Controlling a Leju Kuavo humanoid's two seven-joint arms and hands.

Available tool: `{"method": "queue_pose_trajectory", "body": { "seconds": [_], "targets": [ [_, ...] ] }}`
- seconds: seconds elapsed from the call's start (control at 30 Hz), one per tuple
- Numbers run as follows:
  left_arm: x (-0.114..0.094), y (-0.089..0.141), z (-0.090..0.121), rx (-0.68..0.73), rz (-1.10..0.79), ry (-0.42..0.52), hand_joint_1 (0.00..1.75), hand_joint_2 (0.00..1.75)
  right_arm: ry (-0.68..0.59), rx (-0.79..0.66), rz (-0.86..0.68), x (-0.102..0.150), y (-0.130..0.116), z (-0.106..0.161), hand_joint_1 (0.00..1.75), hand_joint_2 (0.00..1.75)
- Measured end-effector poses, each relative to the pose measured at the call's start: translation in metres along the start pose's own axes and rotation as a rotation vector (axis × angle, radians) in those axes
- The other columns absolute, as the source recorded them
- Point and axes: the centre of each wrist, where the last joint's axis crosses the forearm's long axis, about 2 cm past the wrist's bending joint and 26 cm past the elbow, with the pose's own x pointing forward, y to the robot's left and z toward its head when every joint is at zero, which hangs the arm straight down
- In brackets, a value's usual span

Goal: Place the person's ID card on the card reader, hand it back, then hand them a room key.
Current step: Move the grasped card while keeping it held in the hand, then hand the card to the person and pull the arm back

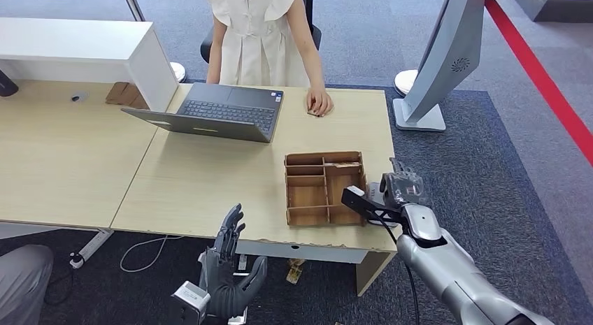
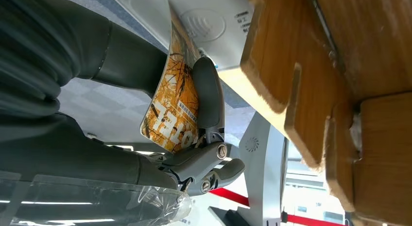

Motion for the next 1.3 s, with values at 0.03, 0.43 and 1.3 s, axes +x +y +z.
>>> {"method": "queue_pose_trajectory", "body": {
  "seconds": [0.03, 0.43, 1.3],
  "targets": [
    [0.000, 0.000, 0.000, -0.001, 0.000, 0.000, 0.00, 1.75, -0.001, 0.002, -0.001, 0.001, 0.000, 0.000, 1.75, 1.75],
    [0.000, 0.000, 0.000, -0.012, 0.010, -0.007, 0.00, 1.75, 0.082, -0.170, 0.028, 0.005, 0.002, 0.007, 1.75, 1.75],
    [-0.002, -0.021, -0.032, -0.216, 0.129, -0.094, 0.00, 1.75, 0.062, -0.590, 0.059, 0.009, -0.144, -0.008, 1.75, 1.75]
  ]
}}
